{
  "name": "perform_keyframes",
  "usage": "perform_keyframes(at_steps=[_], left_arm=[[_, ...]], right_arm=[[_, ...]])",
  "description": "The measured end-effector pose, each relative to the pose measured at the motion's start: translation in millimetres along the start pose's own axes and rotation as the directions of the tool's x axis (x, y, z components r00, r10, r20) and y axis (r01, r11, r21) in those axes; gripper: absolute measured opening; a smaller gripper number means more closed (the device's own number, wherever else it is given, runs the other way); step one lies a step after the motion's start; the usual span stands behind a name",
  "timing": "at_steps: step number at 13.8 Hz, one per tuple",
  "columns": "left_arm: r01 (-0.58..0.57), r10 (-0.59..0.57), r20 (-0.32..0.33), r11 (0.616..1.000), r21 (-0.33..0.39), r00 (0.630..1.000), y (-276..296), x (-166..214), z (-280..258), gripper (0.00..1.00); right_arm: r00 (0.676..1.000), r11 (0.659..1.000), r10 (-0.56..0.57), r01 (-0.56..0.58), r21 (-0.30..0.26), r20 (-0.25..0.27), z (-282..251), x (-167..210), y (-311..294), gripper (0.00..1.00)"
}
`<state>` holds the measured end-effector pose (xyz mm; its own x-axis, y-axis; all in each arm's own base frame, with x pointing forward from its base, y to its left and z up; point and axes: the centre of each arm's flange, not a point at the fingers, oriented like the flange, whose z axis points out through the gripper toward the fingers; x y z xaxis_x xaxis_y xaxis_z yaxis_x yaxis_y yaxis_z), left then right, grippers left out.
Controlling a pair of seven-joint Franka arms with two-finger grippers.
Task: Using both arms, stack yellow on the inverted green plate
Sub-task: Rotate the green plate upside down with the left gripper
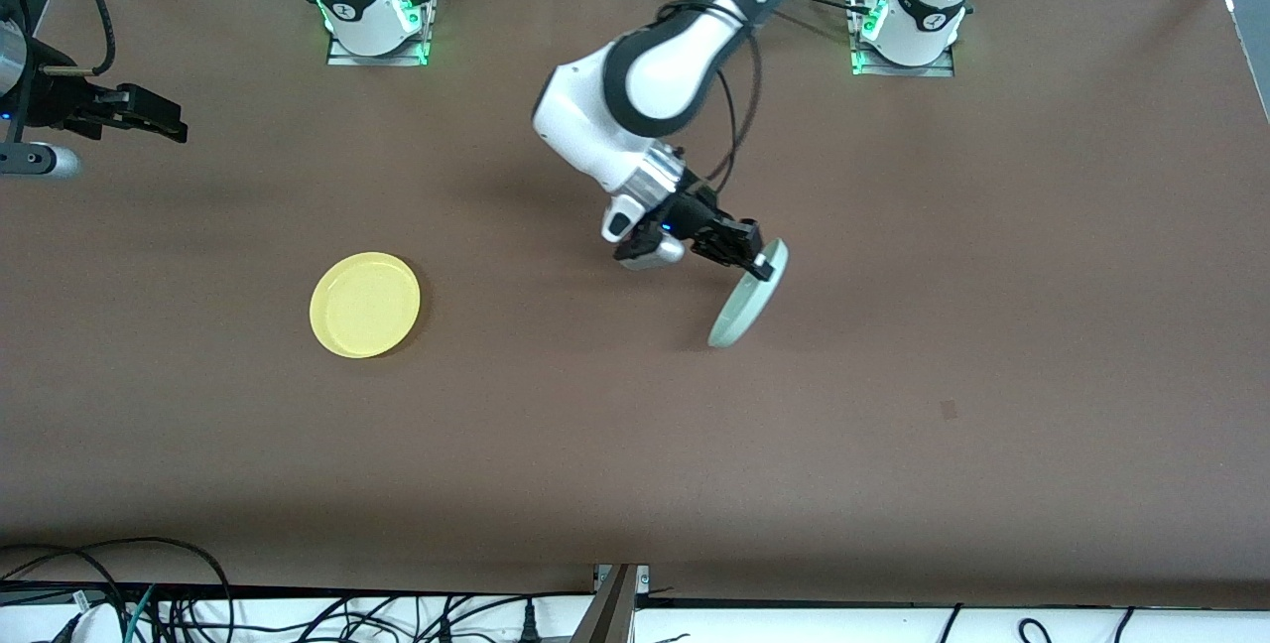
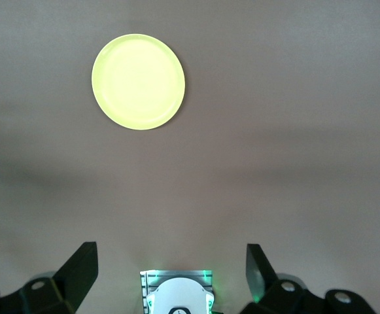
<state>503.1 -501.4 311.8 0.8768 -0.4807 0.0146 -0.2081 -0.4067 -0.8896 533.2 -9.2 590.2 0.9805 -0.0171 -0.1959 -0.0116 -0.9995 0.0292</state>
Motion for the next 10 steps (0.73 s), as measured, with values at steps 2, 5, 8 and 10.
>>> perform_keyframes(at_steps=[2,5,8,10], left_arm=[[-0.021,0.027,-0.057,0.994,0.104,0.998,42.2,-10.1,-23.0,0.03],[-0.025,0.059,-0.131,0.969,0.246,0.990,98.9,-26.5,-47.9,0.03],[-0.009,0.054,-0.150,0.959,0.284,0.987,124.9,-31.4,-47.0,0.03],[0.011,0.035,-0.153,0.957,0.289,0.988,130.6,-31.5,-41.4,0.03]], right_arm=[[1.000,1.000,0.000,0.000,0.000,0.000,-0.1,0.0,-0.1,1.00],[1.000,1.000,0.000,0.000,0.000,0.000,-0.1,0.0,-0.1,1.00],[1.000,1.000,0.000,0.000,0.000,0.000,-0.2,0.0,0.0,1.00],[1.000,1.000,0.000,0.000,0.000,0.000,-0.1,0.0,-0.1,1.00]])
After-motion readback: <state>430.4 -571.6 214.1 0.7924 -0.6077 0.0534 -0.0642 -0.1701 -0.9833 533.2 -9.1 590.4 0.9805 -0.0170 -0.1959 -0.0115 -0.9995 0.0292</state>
